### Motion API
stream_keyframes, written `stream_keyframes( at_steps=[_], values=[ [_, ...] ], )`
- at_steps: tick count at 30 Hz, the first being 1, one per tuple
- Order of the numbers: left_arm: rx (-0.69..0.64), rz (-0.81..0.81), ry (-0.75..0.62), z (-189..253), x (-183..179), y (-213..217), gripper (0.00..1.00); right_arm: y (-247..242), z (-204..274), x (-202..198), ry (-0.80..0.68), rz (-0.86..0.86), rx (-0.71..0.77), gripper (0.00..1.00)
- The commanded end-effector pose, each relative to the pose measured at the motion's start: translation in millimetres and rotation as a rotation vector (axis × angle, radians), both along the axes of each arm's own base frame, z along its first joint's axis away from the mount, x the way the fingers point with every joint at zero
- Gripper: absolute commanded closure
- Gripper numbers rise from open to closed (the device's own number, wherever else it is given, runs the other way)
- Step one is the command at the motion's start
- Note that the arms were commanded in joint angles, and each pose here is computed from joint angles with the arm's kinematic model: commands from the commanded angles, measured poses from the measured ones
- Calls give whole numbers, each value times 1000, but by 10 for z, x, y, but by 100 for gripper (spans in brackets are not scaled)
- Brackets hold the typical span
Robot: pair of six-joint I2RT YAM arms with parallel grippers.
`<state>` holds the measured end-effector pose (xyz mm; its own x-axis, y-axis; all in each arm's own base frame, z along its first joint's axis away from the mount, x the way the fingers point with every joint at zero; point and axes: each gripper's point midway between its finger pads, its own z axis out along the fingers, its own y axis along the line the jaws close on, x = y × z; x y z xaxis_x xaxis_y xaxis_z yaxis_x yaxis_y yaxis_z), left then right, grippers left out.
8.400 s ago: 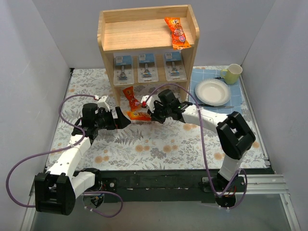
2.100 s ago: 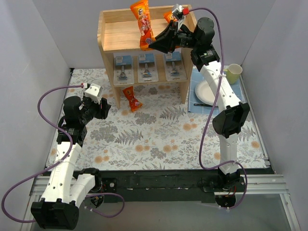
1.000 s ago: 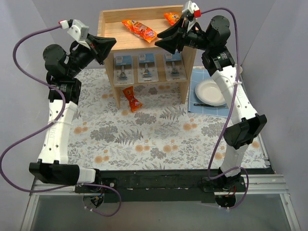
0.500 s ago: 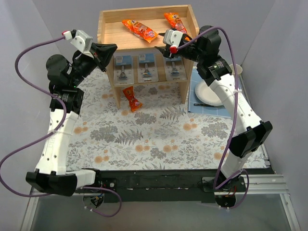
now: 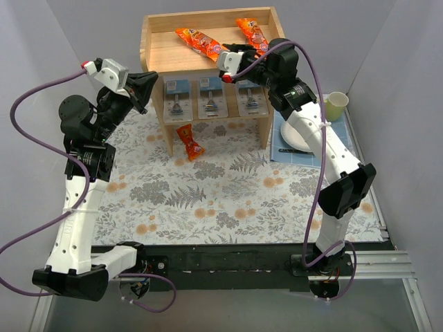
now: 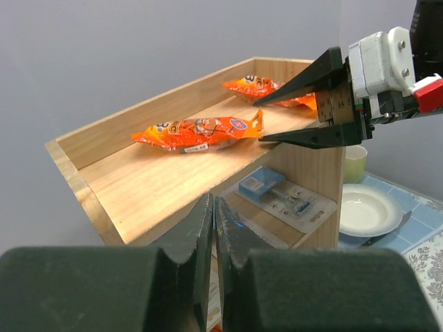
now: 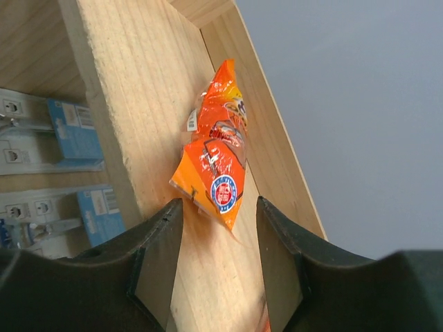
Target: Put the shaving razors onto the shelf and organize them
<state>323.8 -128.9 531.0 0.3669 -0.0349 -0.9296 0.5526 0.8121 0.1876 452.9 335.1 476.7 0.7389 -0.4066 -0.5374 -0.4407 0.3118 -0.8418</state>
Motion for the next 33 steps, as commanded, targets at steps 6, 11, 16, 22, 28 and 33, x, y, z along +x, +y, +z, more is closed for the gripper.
stream_keyframes(
  at_steps=[6,11,16,22,28,33],
  values=[
    [-11,35,27,-143,62,63,94,250,-112,69,-217,-38,-197,62],
    [-29,25,27,-212,22,54,93,384,-218,-69,-284,-57,-313,80],
    [-46,19,14,-229,-55,58,92,417,-251,-137,-368,-190,-419,97],
    [-69,1,33,-304,-123,42,92,502,-239,-151,-374,-356,-477,99],
    [-80,-8,54,-372,-140,33,92,390,-35,-79,-388,-503,-445,99],
    [-83,-4,65,-425,-119,36,91,333,4,-78,-393,-533,-451,99]
  ],
)
